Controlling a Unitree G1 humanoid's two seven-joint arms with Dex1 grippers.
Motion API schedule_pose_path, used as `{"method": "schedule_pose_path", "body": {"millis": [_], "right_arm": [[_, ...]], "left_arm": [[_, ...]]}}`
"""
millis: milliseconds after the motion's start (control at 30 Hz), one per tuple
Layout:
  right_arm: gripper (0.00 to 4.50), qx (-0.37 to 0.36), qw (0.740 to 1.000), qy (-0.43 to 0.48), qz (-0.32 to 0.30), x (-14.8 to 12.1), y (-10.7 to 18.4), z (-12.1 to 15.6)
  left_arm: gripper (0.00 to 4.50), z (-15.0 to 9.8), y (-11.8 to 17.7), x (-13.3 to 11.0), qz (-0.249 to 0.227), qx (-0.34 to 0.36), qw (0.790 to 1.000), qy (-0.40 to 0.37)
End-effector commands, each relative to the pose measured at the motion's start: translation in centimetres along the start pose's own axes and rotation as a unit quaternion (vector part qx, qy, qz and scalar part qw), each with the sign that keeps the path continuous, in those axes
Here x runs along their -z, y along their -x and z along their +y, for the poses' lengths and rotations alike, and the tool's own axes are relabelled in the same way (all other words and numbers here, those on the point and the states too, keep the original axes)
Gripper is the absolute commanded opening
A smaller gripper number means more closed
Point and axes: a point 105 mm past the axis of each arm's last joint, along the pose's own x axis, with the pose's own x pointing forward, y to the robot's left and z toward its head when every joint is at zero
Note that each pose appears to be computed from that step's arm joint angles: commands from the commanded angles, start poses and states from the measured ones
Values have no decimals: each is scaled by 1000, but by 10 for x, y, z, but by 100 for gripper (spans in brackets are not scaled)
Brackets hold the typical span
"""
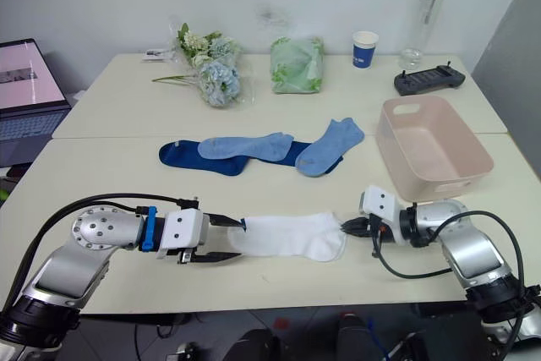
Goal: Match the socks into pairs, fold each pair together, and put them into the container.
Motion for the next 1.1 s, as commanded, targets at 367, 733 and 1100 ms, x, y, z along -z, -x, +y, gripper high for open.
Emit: {"method": "schedule_pose_path", "body": {"millis": [367, 733, 1100], "right_arm": [[0, 8, 1000, 16, -7, -6, 6, -10], [0, 9, 1000, 19, -9, -8, 5, -12], [65, 22, 999, 17, -15, -12, 3, -16]], "left_arm": [[189, 0, -6, 15, 20, 9, 999, -35], [1, -5, -4, 19, 12, 20, 999, -25], [19, -7, -3, 18, 15, 26, 1000, -2]]}}
